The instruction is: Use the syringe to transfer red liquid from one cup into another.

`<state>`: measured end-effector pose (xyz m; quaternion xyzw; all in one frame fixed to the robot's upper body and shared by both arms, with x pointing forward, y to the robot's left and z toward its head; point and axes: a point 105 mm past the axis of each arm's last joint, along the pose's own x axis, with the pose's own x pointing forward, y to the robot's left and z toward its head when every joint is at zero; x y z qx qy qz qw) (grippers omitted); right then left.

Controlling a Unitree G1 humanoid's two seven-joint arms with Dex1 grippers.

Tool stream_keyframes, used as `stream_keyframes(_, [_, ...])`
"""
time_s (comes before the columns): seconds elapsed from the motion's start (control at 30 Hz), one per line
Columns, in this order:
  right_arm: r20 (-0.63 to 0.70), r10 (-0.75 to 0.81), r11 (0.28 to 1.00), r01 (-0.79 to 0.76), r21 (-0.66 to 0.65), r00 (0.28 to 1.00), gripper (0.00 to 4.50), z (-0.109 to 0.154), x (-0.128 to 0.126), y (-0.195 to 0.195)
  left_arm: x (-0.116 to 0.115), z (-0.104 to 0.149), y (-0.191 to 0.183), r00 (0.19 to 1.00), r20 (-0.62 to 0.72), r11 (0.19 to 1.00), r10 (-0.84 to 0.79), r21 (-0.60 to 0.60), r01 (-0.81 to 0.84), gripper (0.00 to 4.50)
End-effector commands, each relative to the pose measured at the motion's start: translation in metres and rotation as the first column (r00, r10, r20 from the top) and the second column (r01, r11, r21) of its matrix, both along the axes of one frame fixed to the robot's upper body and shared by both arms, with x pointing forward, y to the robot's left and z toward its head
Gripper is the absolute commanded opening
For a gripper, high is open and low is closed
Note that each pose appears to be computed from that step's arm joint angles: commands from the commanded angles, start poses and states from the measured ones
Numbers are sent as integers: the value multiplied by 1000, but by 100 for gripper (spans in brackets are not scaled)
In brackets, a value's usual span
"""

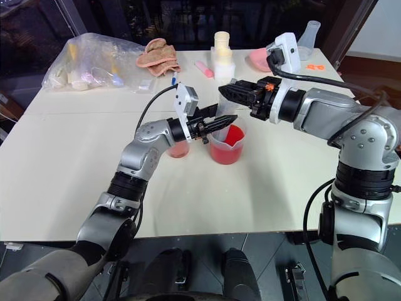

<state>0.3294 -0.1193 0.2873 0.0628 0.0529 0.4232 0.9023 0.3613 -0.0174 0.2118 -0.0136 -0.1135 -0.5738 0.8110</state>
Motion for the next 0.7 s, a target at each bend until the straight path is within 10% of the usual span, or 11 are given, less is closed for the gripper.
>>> stream_keyframes(0.03, [57, 9, 1000, -10, 16, 998, 6, 13, -2, 3, -9, 16, -5, 997, 64, 999, -38, -21, 39, 154])
stream_keyframes(0.7, [195, 42, 999, -46, 17, 980, 6, 55, -20, 4, -11, 5, -7, 998, 51, 999, -46, 2, 46, 154])
